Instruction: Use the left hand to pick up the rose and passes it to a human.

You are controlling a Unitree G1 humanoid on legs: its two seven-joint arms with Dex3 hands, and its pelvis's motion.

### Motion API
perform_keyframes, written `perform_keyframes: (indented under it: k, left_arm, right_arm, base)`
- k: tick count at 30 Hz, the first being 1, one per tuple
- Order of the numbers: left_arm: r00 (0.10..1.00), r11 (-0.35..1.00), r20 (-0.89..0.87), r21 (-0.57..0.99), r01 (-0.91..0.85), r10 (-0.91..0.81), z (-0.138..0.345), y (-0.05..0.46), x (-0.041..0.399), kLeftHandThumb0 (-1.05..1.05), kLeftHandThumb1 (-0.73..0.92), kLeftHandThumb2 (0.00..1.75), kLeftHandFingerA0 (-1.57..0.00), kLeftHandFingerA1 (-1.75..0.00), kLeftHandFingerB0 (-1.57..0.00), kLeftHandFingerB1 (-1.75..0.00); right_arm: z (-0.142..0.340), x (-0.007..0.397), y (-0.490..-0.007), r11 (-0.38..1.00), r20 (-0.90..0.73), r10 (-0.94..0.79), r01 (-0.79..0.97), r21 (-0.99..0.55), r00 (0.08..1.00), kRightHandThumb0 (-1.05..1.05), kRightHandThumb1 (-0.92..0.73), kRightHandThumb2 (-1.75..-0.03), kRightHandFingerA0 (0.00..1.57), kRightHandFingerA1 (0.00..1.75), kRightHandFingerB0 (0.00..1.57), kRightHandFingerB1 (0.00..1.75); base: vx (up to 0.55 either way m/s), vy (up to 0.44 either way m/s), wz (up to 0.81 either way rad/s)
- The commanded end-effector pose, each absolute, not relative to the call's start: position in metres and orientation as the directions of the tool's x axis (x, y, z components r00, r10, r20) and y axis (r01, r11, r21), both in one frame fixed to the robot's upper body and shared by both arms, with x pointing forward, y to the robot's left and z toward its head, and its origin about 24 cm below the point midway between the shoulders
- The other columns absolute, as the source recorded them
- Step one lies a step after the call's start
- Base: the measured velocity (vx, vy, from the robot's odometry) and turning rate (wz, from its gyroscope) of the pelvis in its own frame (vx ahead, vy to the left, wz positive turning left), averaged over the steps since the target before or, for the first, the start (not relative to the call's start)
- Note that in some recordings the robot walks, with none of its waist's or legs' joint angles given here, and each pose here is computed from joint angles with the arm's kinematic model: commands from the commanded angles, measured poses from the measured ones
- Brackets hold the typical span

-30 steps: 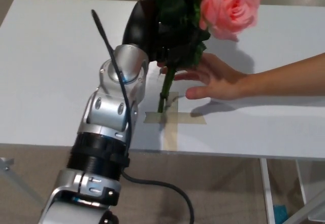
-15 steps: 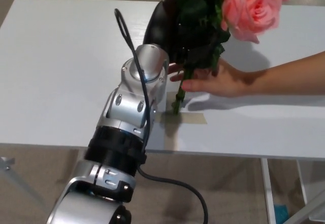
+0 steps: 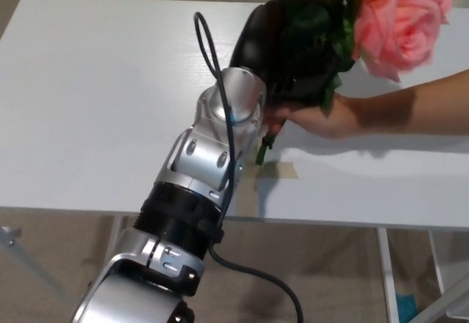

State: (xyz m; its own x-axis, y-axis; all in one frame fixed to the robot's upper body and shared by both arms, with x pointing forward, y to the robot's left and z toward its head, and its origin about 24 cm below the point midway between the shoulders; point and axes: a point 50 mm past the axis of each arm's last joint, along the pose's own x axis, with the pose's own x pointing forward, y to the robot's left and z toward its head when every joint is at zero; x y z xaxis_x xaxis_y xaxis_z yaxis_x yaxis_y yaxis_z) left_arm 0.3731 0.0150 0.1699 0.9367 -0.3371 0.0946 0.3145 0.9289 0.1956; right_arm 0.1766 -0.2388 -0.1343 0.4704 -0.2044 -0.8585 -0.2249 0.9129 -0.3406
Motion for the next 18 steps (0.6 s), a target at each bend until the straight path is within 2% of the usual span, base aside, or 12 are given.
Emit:
perform_keyframes:
  k: [1,7,8,9,15,16,17,18]
  left_arm:
    - [0.914,0.913,0.077,0.128,0.387,-0.398,0.1631,-0.0170,0.3581,-0.15,0.83,0.72,-0.95,-1.39,-0.73,-1.18]
    - [0.913,0.910,0.054,0.121,0.396,-0.405,0.1575,-0.0168,0.3563,-0.15,0.82,0.73,-0.98,-1.34,-0.74,-1.13]
    - [0.917,0.913,0.058,0.132,0.386,-0.396,0.1575,-0.0153,0.3565,-0.15,0.82,0.73,-1.01,-1.31,-0.80,-1.01]
    - [0.917,0.914,0.065,0.138,0.381,-0.393,0.1607,-0.0140,0.3589,-0.15,0.82,0.73,-1.01,-1.32,-0.80,-1.00]
    - [0.916,0.914,0.070,0.139,0.382,-0.394,0.1602,-0.0136,0.3585,-0.15,0.82,0.72,-0.93,-1.41,-0.73,-1.14]
    - [0.916,0.912,0.072,0.147,0.382,-0.395,0.1603,-0.0117,0.3599,-0.16,0.82,0.72,-0.96,-1.37,-0.79,-1.01]
    - [0.914,0.910,0.071,0.155,0.384,-0.398,0.1601,-0.0109,0.3602,-0.26,0.80,0.64,-1.07,-0.95,-0.87,-0.54]
    - [0.912,0.906,0.069,0.166,0.388,-0.404,0.1597,-0.0100,0.3605,-0.26,0.80,0.64,-1.07,-0.95,-0.87,-0.54]
  right_arm:
    - [-0.1388,0.1678,-0.2366,0.920,-0.874,-0.195,-0.226,-0.320,0.444,-0.41,-0.74,-0.62,0.55,0.39,0.49,0.37]
    - [-0.1411,0.1619,-0.2373,0.925,-0.881,-0.193,-0.220,-0.310,0.433,-0.41,-0.74,-0.62,0.55,0.39,0.49,0.37]
    - [-0.1410,0.1620,-0.2373,0.925,-0.880,-0.192,-0.221,-0.310,0.434,-0.41,-0.74,-0.62,0.54,0.39,0.49,0.37]
    - [-0.1393,0.1671,-0.2360,0.925,-0.876,-0.189,-0.218,-0.311,0.444,-0.41,-0.74,-0.62,0.54,0.39,0.49,0.37]
    - [-0.1399,0.1668,-0.2343,0.925,-0.877,-0.190,-0.218,-0.311,0.442,-0.41,-0.74,-0.62,0.55,0.39,0.49,0.37]
    - [-0.1401,0.1676,-0.2320,0.926,-0.877,-0.186,-0.219,-0.307,0.443,-0.41,-0.74,-0.62,0.55,0.39,0.49,0.37]
    - [-0.1402,0.1675,-0.2319,0.926,-0.877,-0.185,-0.219,-0.306,0.443,-0.41,-0.74,-0.62,0.54,0.39,0.49,0.37]
    - [-0.1402,0.1673,-0.2321,0.927,-0.878,-0.184,-0.220,-0.305,0.442,-0.41,-0.74,-0.62,0.54,0.39,0.49,0.37]
  base:
    - [0.00,0.000,0.00]
    - [0.00,0.000,0.00]
    - [0.00,0.000,0.00]
    - [0.00,0.000,0.00]
    - [0.00,0.000,0.00]
    - [0.00,0.000,0.00]
    - [0.00,0.000,0.00]
    - [0.00,0.000,0.00]
